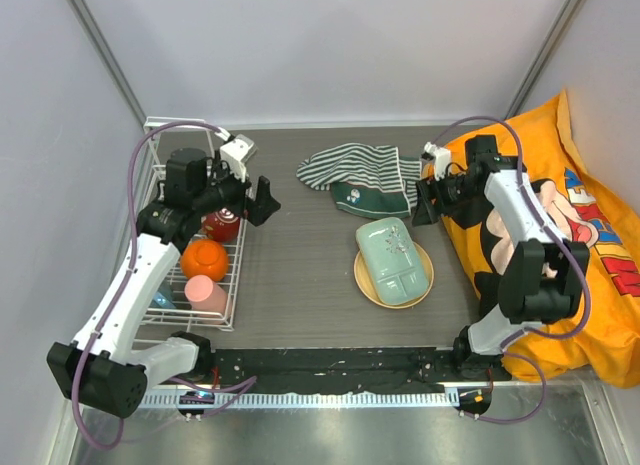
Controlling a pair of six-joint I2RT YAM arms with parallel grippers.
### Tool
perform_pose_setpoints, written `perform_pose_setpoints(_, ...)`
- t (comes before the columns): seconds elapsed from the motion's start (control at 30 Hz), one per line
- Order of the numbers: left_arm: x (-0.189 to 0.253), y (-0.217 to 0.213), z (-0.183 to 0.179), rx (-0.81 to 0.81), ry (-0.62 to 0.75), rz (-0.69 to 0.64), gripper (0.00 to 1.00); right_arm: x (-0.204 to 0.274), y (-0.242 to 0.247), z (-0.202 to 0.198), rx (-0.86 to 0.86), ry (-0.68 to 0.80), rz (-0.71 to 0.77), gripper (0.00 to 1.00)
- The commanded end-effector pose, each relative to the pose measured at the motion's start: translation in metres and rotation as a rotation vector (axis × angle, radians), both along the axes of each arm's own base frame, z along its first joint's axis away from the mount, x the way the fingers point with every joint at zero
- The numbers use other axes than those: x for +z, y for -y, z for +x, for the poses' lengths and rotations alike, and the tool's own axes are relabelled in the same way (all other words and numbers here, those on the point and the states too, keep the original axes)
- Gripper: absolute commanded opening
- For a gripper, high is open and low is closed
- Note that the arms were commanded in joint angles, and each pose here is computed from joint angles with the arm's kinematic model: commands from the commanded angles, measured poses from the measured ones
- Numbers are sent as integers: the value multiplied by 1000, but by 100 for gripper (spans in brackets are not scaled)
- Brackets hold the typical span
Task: Unload the mixed dishes from the dish rack
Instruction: Place the plate at the center of the board, then pick up the cup from the dish rack.
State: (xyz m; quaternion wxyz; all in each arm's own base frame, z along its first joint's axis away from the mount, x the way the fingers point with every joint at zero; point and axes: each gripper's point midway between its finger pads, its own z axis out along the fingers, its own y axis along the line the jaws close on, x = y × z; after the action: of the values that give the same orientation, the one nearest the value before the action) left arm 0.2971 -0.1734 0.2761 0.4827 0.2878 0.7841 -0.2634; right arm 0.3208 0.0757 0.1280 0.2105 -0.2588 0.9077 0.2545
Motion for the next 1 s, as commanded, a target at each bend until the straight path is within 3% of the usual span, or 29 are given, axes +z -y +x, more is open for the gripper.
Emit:
perform_pose_setpoints(0.0, 17, -39, 34, 217, 116, 134, 100, 57, 12, 31, -139, 246, -48, 76)
perform_pose_setpoints(0.3, 6, -90, 58, 385, 153, 417, 100, 103, 16, 30, -288, 483, -105, 96)
perform_pose_setpoints(0.5, -2, -109, 50, 363, 137, 543, 100, 99, -5, 18, -277, 470, -68, 98)
perform_pose_setpoints(0.97, -27, -154, 24, 470, -118, 372, 100, 71, -46, 3, -218, 443, -31, 99)
